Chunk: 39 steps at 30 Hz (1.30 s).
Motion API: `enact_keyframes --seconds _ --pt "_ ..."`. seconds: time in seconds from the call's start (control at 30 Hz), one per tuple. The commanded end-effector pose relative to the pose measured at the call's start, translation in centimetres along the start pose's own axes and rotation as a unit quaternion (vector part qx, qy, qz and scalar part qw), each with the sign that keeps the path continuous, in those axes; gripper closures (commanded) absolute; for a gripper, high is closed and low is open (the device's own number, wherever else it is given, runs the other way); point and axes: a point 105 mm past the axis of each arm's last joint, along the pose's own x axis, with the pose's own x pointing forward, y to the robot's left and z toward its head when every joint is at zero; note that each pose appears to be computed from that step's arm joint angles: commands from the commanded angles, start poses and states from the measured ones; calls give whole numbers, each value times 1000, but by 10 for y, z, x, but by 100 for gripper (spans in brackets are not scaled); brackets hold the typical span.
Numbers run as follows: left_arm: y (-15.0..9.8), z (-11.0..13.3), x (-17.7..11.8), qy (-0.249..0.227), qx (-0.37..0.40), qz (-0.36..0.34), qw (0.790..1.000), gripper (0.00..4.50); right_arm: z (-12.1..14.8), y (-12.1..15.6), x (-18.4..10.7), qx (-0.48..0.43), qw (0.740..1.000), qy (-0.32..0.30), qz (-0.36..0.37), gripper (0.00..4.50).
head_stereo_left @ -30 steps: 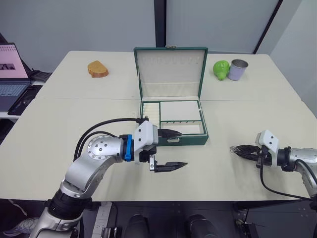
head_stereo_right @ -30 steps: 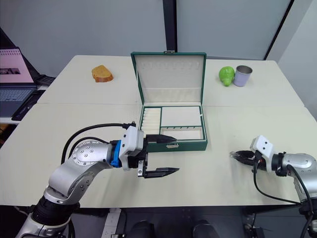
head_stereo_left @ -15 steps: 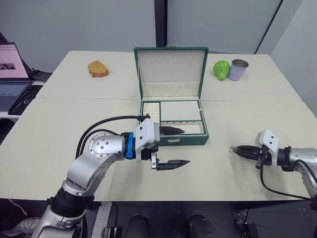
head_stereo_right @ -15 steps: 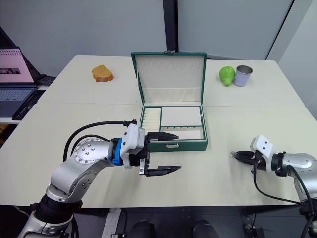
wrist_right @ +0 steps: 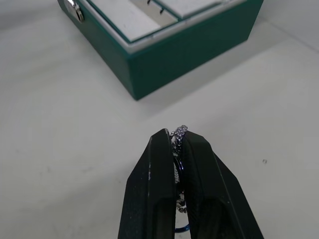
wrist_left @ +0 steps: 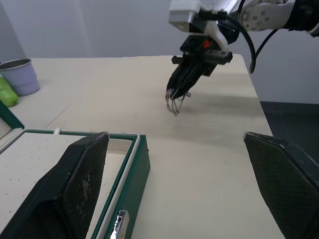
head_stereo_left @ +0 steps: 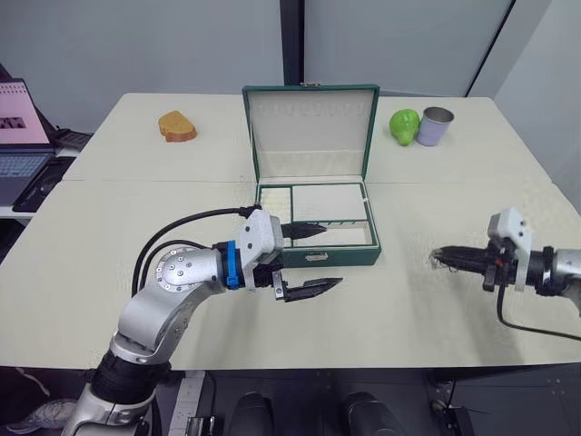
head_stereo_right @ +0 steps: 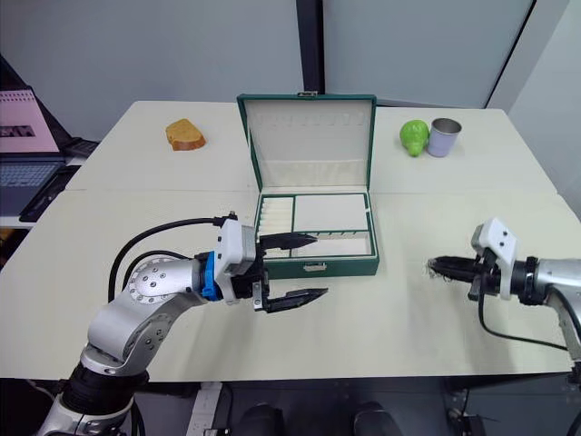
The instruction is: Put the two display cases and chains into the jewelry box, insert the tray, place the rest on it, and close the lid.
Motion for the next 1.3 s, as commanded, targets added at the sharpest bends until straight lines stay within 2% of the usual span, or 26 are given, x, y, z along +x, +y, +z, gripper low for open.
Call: enact_keyframes --seconds 0.03,0.2,0.37,0.6,0.87,1.07,1.3 --pt "-3 12 -6 -20 11 19 1000 0 38 4 2 -29 999 -40 11 450" --pt "-1 7 -23 -18 -4 82 996 0 78 6 16 -50 995 -85 33 450" --pt "4 10 -46 -25 -1 178 984 0 115 12 43 -79 985 -129 84 450" --pt "-11 11 -66 -26 -18 251 967 0 138 16 81 -99 971 -159 148 450" --pt "-15 14 -77 -32 -26 306 951 0 136 18 113 -101 961 -158 201 450" --pt "-16 14 -78 -32 -29 317 947 0 126 16 124 -102 962 -147 208 450" --pt "-16 15 -79 -33 -33 318 947 0 94 13 137 -109 967 -96 209 450"
